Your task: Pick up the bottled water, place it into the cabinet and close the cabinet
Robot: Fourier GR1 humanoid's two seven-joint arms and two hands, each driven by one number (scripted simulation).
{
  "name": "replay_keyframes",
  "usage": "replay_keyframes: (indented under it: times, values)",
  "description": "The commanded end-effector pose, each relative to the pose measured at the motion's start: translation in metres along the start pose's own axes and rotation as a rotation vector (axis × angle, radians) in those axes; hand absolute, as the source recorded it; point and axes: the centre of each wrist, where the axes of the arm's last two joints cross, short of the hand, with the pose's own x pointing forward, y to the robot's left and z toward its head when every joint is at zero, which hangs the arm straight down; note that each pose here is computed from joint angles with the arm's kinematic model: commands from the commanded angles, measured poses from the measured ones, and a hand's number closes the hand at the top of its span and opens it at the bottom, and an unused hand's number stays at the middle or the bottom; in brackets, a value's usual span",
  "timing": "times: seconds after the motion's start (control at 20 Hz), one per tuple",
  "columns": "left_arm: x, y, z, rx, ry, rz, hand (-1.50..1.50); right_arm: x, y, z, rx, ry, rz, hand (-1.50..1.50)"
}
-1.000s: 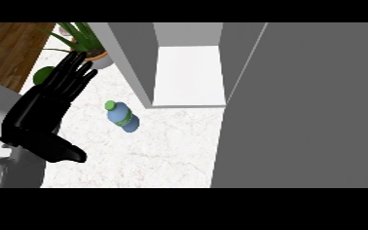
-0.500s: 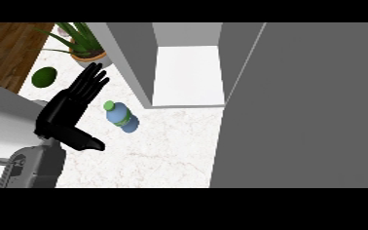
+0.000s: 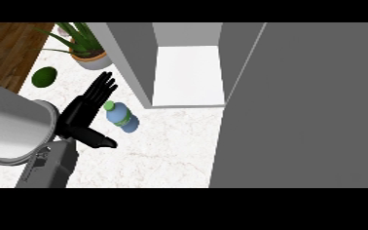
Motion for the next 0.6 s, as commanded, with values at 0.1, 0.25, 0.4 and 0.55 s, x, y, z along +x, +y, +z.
replay_keyframes:
  times: [0.1, 0.25, 0.4, 0.55]
  values:
    - [-0.044, 0.005, 0.016, 0.025, 0.032, -0.008, -1.50, 0.029, 0.013, 0.022, -0.032, -0.066, -0.020, -1.50]
    - [-0.051, 0.004, 0.012, 0.024, 0.019, -0.016, -1.50, 0.033, 0.010, 0.019, -0.026, -0.068, -0.017, -1.50]
    - [-0.062, 0.016, 0.024, 0.030, 0.039, -0.012, -1.50, 0.029, 0.008, 0.026, -0.009, -0.080, 0.003, -1.50]
    - [-0.061, 0.011, 0.006, 0.005, 0.035, -0.010, -1.50, 0.034, 0.002, 0.026, -0.012, -0.054, 0.016, -1.50]
